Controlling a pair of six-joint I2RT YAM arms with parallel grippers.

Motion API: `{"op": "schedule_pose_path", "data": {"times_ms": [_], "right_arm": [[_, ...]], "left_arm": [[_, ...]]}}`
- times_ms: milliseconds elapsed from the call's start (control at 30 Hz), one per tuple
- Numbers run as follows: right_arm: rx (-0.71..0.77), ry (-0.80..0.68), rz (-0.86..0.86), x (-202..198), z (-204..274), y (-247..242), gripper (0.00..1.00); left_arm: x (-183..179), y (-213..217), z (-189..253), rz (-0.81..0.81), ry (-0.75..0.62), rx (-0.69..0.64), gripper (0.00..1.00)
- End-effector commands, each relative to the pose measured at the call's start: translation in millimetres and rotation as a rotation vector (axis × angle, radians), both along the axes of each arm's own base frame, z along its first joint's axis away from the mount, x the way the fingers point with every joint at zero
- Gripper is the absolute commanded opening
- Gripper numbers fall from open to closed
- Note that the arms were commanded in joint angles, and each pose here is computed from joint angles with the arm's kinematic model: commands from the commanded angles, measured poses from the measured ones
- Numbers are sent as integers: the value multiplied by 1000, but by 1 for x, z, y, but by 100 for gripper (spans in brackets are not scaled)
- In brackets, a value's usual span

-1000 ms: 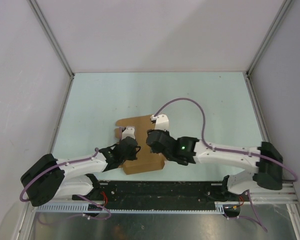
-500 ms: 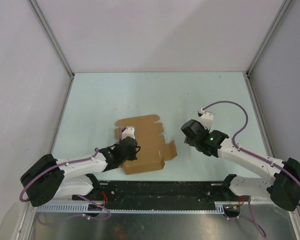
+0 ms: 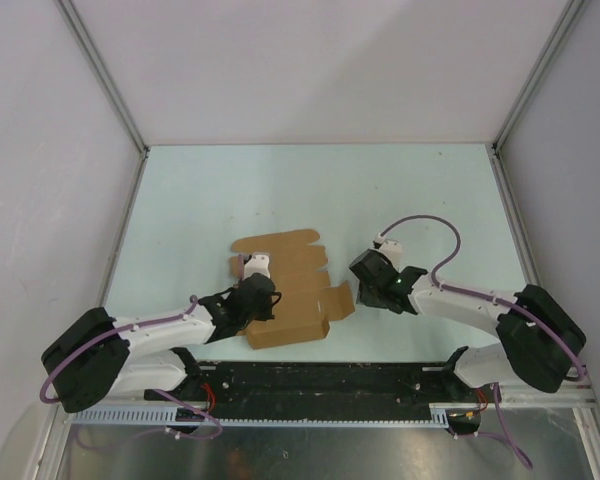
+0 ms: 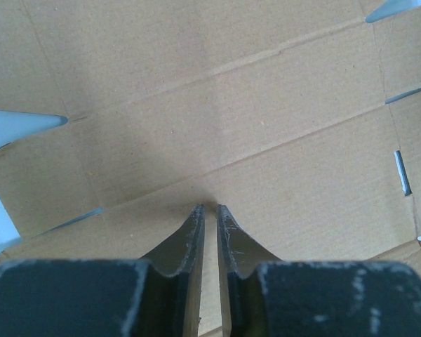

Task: Fold the paper box

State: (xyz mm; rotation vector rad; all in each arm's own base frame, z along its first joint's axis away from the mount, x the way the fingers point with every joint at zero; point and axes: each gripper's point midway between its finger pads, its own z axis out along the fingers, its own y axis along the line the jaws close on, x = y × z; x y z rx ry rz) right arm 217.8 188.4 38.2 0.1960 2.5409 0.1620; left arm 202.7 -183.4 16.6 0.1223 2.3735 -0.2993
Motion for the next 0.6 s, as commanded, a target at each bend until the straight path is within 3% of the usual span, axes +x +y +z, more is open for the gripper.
{"op": "schedule_pose_path", "data": {"times_ms": [0, 567], "right_arm": [[84, -10, 66, 4, -5, 24, 45], [233, 2, 251, -5, -3, 75, 45]], "left_arm": [[4, -9, 7, -8, -6, -30, 16], [5, -10, 6, -11, 0, -25, 15]]}}
